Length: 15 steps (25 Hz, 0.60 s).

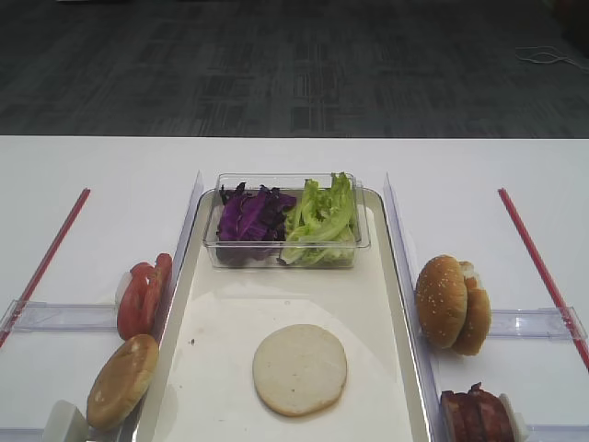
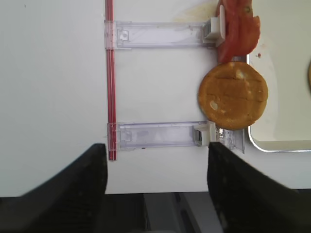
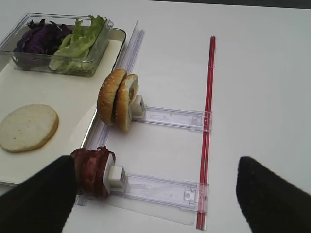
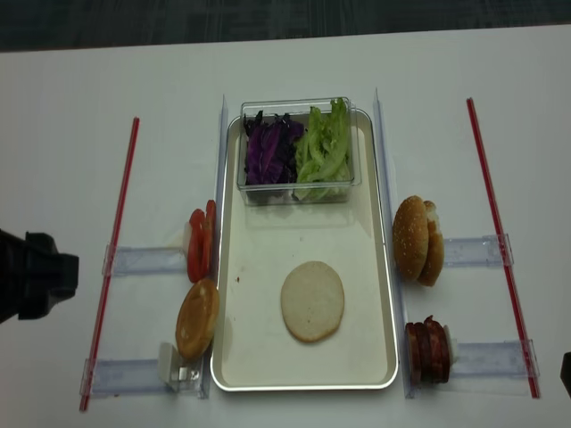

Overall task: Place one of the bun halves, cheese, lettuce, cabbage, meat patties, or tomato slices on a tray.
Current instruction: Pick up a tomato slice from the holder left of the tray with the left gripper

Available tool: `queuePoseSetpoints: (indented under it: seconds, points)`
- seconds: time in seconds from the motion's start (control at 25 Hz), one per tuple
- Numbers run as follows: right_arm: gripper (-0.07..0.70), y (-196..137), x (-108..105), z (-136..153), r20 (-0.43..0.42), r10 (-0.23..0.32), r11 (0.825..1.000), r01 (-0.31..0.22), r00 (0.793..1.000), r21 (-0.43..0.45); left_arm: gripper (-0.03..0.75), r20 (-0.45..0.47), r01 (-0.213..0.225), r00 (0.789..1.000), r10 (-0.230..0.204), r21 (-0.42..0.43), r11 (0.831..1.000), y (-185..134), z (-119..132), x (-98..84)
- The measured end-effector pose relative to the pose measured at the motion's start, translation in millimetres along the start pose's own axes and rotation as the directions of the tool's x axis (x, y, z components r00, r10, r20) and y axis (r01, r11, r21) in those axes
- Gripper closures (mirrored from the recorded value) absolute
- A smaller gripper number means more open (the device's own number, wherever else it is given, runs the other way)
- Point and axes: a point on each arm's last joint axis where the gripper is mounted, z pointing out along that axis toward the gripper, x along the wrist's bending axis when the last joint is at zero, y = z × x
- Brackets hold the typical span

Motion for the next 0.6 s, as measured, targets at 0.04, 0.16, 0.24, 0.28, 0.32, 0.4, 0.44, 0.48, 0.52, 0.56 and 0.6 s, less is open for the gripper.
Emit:
queuePoseSetpoints:
  seconds: [0.04,0.16,0.24,0.28,0.32,0.4,0.44,0.48,0.52,0.56,0.6]
  points:
    - [-0.022,0,0,0,0.000,0.000,1.000,0.000,1.000,0.000,0.262,-0.001,-0.002,1.000,0.002,0.008,1.000,3,1,-0.4]
    - [-0.022,0,0,0,0.000,0.000,1.000,0.000,1.000,0.000,0.265,-0.005,-0.002,1.000,0.002,0.039,0.999,14,8,-1.7]
    - [-0.022,0,0,0,0.000,0.000,1.000,0.000,1.000,0.000,0.265,-0.008,-0.002,1.000,0.002,0.067,0.998,21,14,-2.5]
    - [-0.022,0,0,0,0.000,0.000,1.000,0.000,1.000,0.000,0.265,-0.016,-0.004,1.000,0.005,0.078,0.997,25,17,-2.4]
    - [-0.022,0,0,0,0.000,0.000,1.000,0.000,1.000,0.000,0.265,-0.016,-0.008,1.000,0.009,0.084,0.996,29,18,-2.8]
    - [-0.022,0,0,0,0.000,0.000,1.000,0.000,1.000,0.000,0.265,-0.019,-0.013,1.000,0.015,0.100,0.995,37,23,-3.7]
    - [-0.022,0,0,0,0.000,0.000,1.000,0.000,1.000,0.000,0.265,-0.020,-0.013,1.000,0.015,0.105,0.994,42,24,-4.3]
    - [-0.022,0,0,0,0.000,0.000,1.000,0.000,1.000,0.000,0.265,-0.020,-0.013,1.000,0.015,0.109,0.994,46,25,-4.8]
    - [-0.022,0,0,0,0.000,0.000,1.000,0.000,1.000,0.000,0.265,-0.022,-0.015,1.000,0.018,0.113,0.993,52,27,-5.3]
    - [-0.022,0,0,0,0.000,0.000,1.000,0.000,1.000,0.000,0.265,-0.022,-0.015,1.000,0.018,0.114,0.993,56,28,-5.8]
    - [-0.022,0,0,0,0.000,0.000,1.000,0.000,1.000,0.000,0.265,-0.023,-0.015,1.000,0.018,0.119,0.993,60,29,-6.3]
